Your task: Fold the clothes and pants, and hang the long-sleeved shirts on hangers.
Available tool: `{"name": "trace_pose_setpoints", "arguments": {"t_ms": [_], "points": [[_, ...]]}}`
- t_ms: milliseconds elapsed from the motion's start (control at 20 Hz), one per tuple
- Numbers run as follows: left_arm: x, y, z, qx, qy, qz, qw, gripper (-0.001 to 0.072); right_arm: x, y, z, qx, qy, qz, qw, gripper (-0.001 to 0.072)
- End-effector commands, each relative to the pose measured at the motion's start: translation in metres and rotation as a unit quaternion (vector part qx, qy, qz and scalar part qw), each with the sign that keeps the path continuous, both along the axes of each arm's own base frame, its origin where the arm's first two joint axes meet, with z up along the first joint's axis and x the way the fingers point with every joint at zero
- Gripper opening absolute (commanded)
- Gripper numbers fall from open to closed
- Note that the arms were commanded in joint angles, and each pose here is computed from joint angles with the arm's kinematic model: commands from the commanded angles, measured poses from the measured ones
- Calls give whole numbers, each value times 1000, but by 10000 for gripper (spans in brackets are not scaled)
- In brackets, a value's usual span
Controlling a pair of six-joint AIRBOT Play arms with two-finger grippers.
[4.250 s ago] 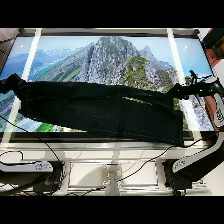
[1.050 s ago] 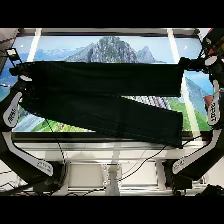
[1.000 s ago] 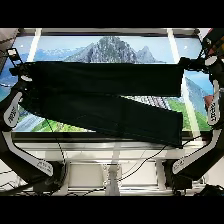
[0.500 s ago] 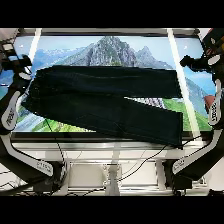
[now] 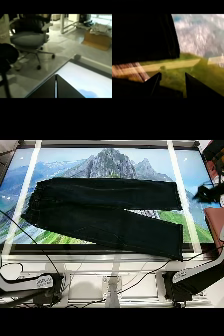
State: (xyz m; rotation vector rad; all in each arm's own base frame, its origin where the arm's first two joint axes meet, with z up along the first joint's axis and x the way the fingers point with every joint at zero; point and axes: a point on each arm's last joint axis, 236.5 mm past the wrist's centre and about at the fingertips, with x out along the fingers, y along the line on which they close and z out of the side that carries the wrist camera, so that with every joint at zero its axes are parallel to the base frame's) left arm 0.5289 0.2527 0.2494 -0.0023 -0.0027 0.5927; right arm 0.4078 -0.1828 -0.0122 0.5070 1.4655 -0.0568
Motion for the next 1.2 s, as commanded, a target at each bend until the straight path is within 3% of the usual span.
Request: {"name": "trace_pose_setpoints", "arguments": {"t_ms": [0,150,250,300,450,550,650,700,750,800,1050,1150], "points": [[-9,-21,21,-51,-33,-50,997,41,-78,20,-1,109,113,-15,988,337],[13,-79,-12,-32,20,-180,983,40,-92,28,-17,119,122,6,985,337],[17,-139,-64,25,128,-311,941,40,-96,35,-20,132,127,13,983,333],[11,-149,-94,-3,179,-330,927,40,-97,36,-21,135,127,16,983,316],[-38,-109,-186,-36,388,-250,886,40,-94,34,-18,127,114,22,985,314],[-68,-70,-201,-105,422,-146,889,42,-90,31,-16,116,100,22,988,314],[-88,-50,-210,-168,422,-97,886,93,-88,31,-14,113,91,29,989,314],[-94,-48,-213,-186,424,-95,881,118,-82,33,-9,114,67,44,990,274],[-97,-45,-213,-199,421,-96,880,92,-70,34,0,109,29,54,992,114],[-99,-45,-213,-214,414,-102,879,40,-58,32,12,93,-15,61,994,27],[-137,-50,-226,-235,471,-145,837,39,-62,3,88,-57,-101,62,991,27],[-162,-43,-238,-264,491,-135,819,39,-79,1,108,-79,-126,40,988,27]]}}
